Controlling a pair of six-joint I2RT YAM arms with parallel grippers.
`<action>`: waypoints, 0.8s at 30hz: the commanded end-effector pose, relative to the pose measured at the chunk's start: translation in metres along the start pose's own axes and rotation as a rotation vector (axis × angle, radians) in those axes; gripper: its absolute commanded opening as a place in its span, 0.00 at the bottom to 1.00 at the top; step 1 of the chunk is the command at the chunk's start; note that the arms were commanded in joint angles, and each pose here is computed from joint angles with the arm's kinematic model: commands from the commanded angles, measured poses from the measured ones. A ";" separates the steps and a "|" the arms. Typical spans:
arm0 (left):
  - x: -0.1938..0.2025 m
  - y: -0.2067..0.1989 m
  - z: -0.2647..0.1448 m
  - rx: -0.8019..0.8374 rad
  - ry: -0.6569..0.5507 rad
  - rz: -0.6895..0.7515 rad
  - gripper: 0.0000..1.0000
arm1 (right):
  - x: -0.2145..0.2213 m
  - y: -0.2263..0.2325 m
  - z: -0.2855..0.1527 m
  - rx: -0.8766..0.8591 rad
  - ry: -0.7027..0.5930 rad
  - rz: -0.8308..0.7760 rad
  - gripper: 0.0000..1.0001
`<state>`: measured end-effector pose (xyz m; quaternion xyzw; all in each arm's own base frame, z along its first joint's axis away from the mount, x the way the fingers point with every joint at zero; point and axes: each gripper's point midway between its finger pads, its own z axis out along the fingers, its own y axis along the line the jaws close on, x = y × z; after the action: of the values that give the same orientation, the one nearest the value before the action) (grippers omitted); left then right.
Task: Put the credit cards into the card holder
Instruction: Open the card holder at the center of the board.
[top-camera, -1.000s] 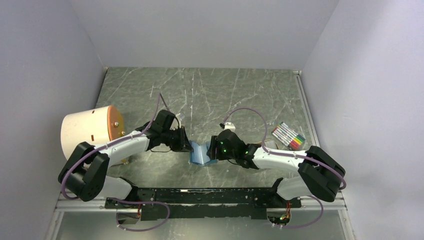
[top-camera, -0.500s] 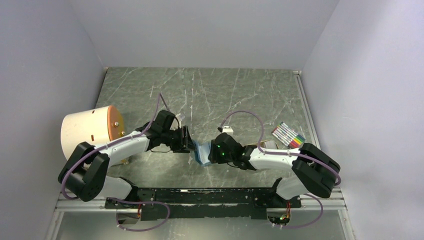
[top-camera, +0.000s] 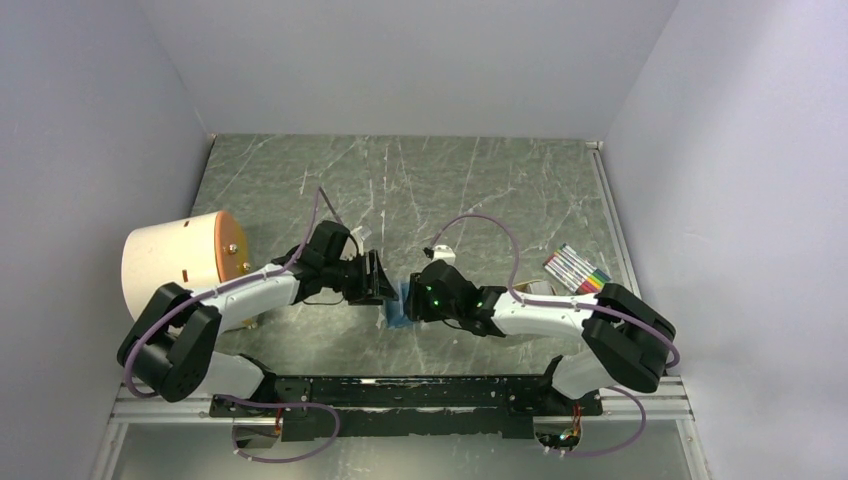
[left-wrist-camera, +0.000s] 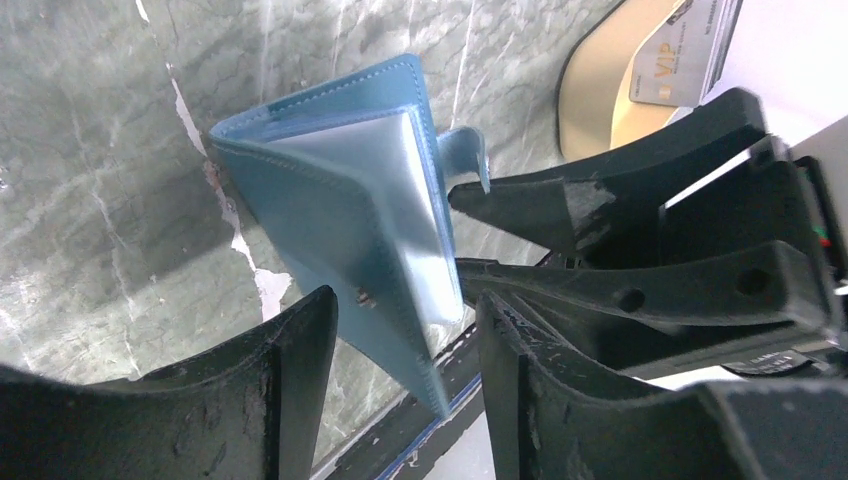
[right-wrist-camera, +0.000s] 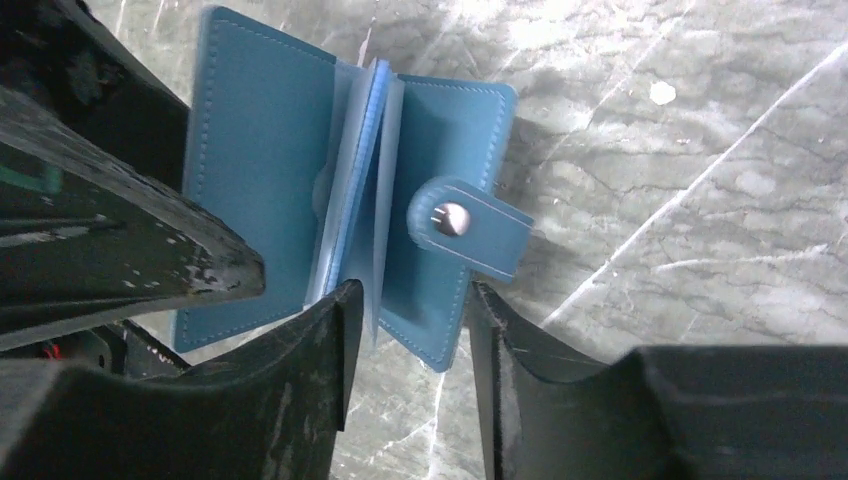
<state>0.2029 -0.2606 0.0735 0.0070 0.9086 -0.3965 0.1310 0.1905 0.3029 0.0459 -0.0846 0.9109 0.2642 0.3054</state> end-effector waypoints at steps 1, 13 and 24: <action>0.011 -0.002 0.006 0.061 0.037 -0.001 0.59 | -0.007 0.005 0.002 -0.012 -0.029 -0.016 0.50; 0.010 -0.009 0.004 0.119 0.022 0.005 0.62 | -0.012 0.019 0.016 -0.052 -0.040 -0.002 0.57; 0.009 -0.001 0.002 0.055 0.006 -0.007 0.55 | -0.019 0.032 0.013 -0.135 -0.090 0.036 0.61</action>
<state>0.1920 -0.2654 0.0675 0.0095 0.8960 -0.4288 0.1152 0.1973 0.3175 0.0354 -0.0876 0.9076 0.2726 0.3071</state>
